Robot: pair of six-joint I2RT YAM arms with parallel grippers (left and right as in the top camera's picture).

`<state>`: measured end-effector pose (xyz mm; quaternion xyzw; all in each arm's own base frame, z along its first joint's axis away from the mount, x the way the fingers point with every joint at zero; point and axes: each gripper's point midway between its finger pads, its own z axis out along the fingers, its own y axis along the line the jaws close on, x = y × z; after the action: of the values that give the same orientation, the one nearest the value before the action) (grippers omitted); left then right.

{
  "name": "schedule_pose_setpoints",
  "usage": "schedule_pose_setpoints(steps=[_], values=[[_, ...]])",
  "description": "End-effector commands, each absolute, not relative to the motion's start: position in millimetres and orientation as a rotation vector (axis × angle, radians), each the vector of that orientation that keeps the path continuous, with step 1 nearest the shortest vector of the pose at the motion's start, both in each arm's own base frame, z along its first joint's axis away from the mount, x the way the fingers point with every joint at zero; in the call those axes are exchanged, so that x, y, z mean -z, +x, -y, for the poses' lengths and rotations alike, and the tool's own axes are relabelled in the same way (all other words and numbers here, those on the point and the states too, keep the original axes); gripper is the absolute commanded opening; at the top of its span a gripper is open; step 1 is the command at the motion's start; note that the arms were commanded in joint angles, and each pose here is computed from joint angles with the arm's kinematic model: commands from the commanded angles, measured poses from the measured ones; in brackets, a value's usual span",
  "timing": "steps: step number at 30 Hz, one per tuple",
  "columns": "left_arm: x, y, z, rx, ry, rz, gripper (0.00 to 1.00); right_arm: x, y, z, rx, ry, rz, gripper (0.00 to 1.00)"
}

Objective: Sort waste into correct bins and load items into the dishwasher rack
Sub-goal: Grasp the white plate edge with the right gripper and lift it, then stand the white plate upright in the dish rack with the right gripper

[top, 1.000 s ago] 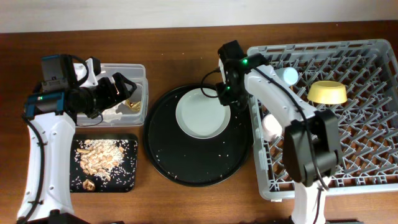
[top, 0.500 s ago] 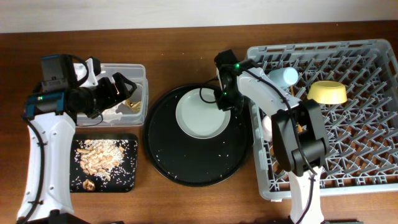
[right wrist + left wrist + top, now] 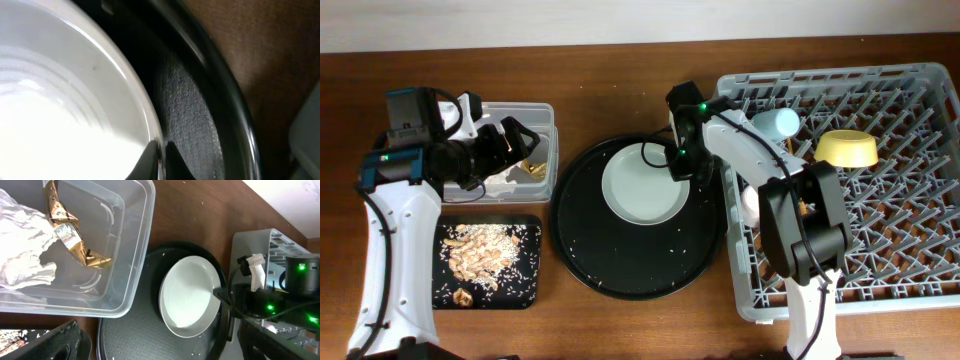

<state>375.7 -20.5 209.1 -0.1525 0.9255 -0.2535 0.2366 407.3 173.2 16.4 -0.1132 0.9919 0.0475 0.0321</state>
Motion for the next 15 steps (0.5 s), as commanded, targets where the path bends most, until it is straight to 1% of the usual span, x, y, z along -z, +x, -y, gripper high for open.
schedule_pose_setpoints(steps=[1, 4, 7, 9, 12, 15], values=[[-215, 376, 20, 0.688, -0.401, -2.523, 1.00, -84, 422, -182, -0.182, -0.370, -2.936, 0.04], [-215, 376, 20, 0.688, -0.401, -2.523, 1.00, -134, 420, -179, -0.190, -0.379, -2.870, 0.04], [-215, 376, 20, 0.687, -0.401, -2.523, 1.00, -191, 408, -172, -0.196, -0.424, -2.760, 0.04], [-215, 376, 20, 0.688, -0.401, -2.523, 1.00, -222, 402, -153, -0.113, -0.385, -2.697, 0.04], [-215, 376, 20, 0.688, -0.401, -2.523, 1.00, -270, 387, -101, 0.106, -0.268, -2.605, 0.04], [-215, 376, 20, 0.688, -0.401, -2.523, 1.00, -317, 363, -36, 0.334, -0.098, -2.504, 0.04]])
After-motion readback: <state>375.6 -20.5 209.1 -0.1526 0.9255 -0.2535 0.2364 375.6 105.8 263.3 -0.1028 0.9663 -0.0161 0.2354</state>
